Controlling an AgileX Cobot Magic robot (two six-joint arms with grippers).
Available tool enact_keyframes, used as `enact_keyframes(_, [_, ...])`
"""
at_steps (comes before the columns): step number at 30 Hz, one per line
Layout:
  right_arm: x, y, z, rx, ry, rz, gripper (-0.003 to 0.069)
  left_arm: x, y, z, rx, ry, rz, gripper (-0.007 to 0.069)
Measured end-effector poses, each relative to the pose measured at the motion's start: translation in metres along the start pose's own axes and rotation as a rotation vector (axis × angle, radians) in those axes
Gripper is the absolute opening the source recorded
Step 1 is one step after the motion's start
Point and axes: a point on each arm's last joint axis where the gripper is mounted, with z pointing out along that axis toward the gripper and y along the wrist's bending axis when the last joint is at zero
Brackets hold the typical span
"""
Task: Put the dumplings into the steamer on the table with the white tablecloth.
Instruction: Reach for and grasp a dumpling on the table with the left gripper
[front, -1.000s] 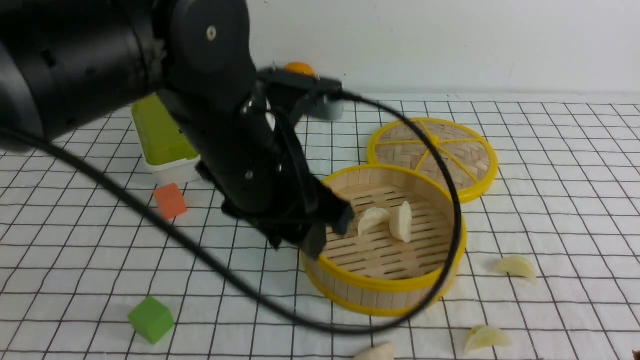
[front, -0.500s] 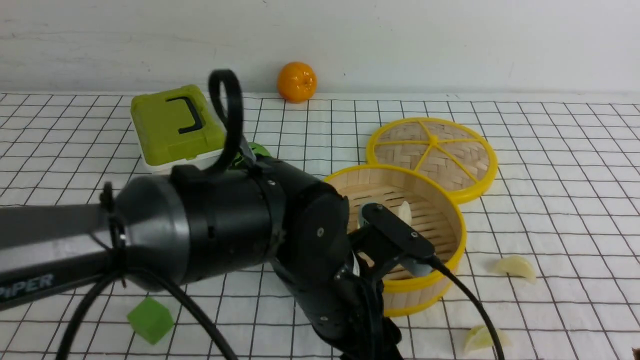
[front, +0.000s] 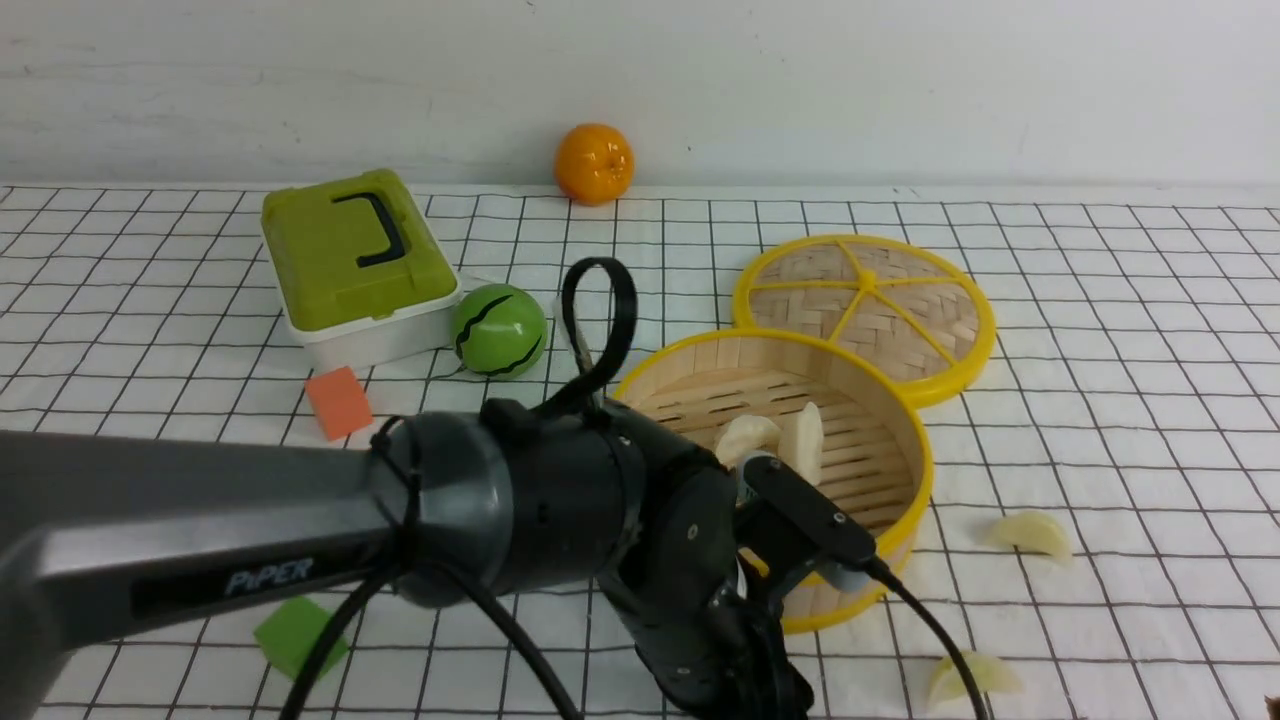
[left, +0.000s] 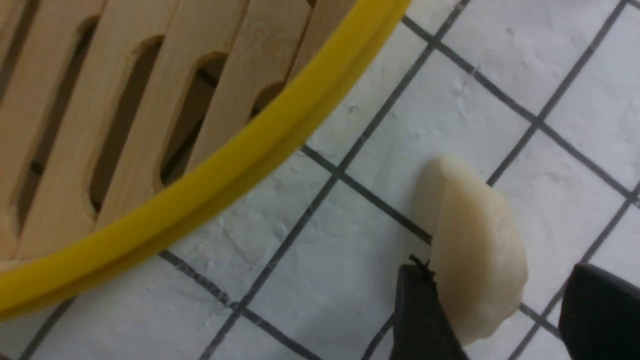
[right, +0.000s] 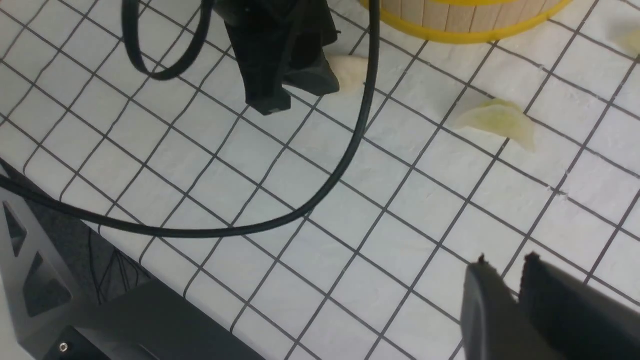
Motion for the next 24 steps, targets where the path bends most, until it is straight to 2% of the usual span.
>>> enact_keyframes(6, [0.0, 0.0, 0.0, 0.001, 0.0, 0.0, 0.0104, 0.002, 0.001, 0.012, -0.001, 0.023, -0.001, 0.0311])
enact_keyframes(8, [0.0, 0.0, 0.0, 0.003, 0.001, -0.001, 0.0105, 0.002, 0.002, 0.012, -0.004, 0.022, 0.004, 0.0238])
enact_keyframes(9, [0.0, 0.0, 0.0, 0.003, 0.001, -0.001, 0.0105, 0.001, 0.002, 0.012, -0.005, 0.021, 0.005, 0.0227])
enact_keyframes(13, [0.0, 0.0, 0.0, 0.003, 0.001, -0.001, 0.011, -0.003, 0.0, 0.001, -0.001, 0.025, 0.01, 0.0226])
enact_keyframes(16, [0.0, 0.0, 0.0, 0.003, 0.001, -0.001, 0.0111, -0.019, -0.002, -0.035, -0.001, -0.028, 0.005, 0.0226])
enact_keyframes(20, [0.0, 0.0, 0.0, 0.003, 0.001, -0.001, 0.0111, -0.041, 0.006, -0.085, -0.01, -0.156, -0.131, 0.0226])
enact_keyframes(24, [0.0, 0.0, 0.0, 0.003, 0.001, -0.001, 0.0111, -0.056, 0.038, -0.123, -0.047, -0.267, -0.312, 0.0226])
